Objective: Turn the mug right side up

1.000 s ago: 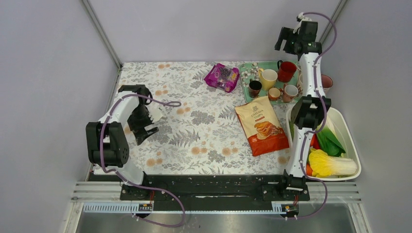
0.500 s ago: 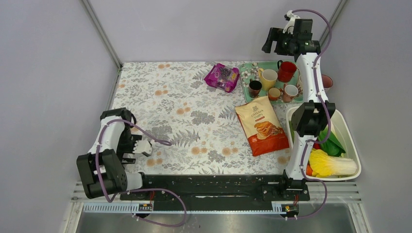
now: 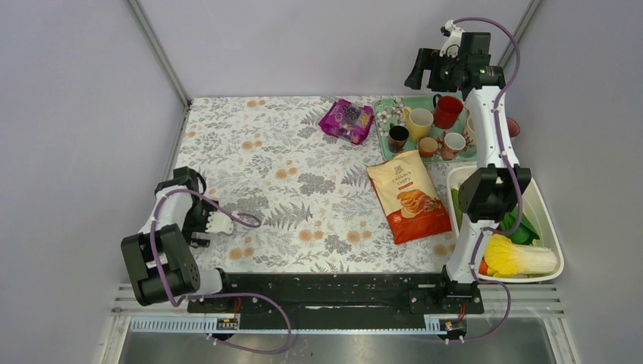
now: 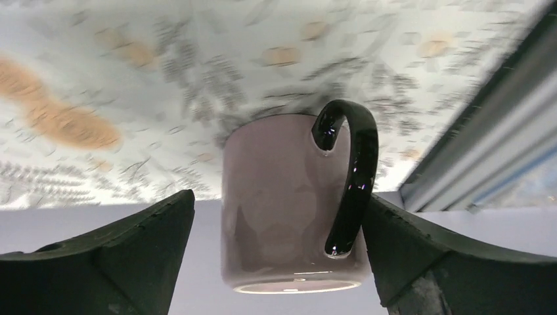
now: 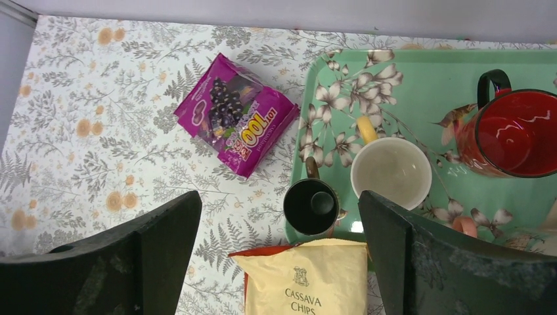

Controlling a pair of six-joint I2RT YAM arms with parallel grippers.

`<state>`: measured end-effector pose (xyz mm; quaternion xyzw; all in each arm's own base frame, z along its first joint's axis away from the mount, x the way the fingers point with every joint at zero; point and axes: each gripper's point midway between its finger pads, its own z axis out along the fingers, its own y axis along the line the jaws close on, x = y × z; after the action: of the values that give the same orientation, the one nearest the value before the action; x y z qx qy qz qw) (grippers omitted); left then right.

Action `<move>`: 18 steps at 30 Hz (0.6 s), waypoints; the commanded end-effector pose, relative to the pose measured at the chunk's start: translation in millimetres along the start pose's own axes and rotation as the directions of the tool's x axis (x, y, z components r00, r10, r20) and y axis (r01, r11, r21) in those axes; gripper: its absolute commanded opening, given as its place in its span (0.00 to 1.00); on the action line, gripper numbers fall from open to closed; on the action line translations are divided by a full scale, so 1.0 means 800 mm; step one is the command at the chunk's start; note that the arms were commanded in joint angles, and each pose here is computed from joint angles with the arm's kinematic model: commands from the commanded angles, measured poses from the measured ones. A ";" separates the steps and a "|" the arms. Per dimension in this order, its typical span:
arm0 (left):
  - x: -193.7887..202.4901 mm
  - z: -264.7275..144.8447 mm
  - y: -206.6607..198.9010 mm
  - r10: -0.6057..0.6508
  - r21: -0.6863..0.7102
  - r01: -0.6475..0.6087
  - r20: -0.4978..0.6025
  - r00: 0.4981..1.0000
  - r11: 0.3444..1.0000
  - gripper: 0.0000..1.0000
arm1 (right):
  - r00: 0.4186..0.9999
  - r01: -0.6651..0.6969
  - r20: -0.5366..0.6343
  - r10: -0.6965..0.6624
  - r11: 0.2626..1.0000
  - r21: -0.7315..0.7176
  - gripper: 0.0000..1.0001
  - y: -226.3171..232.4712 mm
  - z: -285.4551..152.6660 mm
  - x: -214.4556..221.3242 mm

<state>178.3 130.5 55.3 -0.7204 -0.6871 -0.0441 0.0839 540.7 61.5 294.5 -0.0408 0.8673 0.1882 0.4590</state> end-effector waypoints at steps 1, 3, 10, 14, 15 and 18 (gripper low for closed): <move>0.025 -0.023 0.094 -0.163 -0.238 0.166 0.030 0.986 0.957 0.99 | 0.997 0.055 0.066 -0.050 0.996 -0.068 0.99 0.032 -0.036 -0.025; 0.025 -0.027 0.105 -0.230 -0.215 0.240 0.072 0.970 0.947 0.99 | 0.997 0.056 0.058 -0.052 0.995 -0.080 0.99 0.035 -0.035 -0.021; -0.001 -0.019 0.086 -0.277 -0.072 0.287 0.122 0.953 0.955 0.95 | 0.999 0.048 0.027 -0.045 0.994 -0.101 0.99 0.037 -0.028 -0.009; -0.006 -0.003 0.077 -0.279 -0.028 0.283 0.095 0.955 0.959 0.87 | 0.999 0.044 0.015 -0.043 0.991 -0.123 0.99 0.041 -0.025 -0.006; -0.003 -0.002 0.079 -0.287 -0.031 0.290 0.085 0.954 0.956 0.86 | 0.999 0.045 0.015 -0.043 0.990 -0.130 1.00 0.043 -0.026 -0.007; 0.008 0.000 0.092 -0.319 -0.057 0.322 0.055 0.946 0.945 0.83 | 0.999 0.043 0.014 -0.042 0.988 -0.147 1.00 0.046 -0.026 -0.007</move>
<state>247.2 127.9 54.4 -0.6223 -0.7804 -0.0514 0.0320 525.3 76.9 301.9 -0.0669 0.8610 0.2249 0.4512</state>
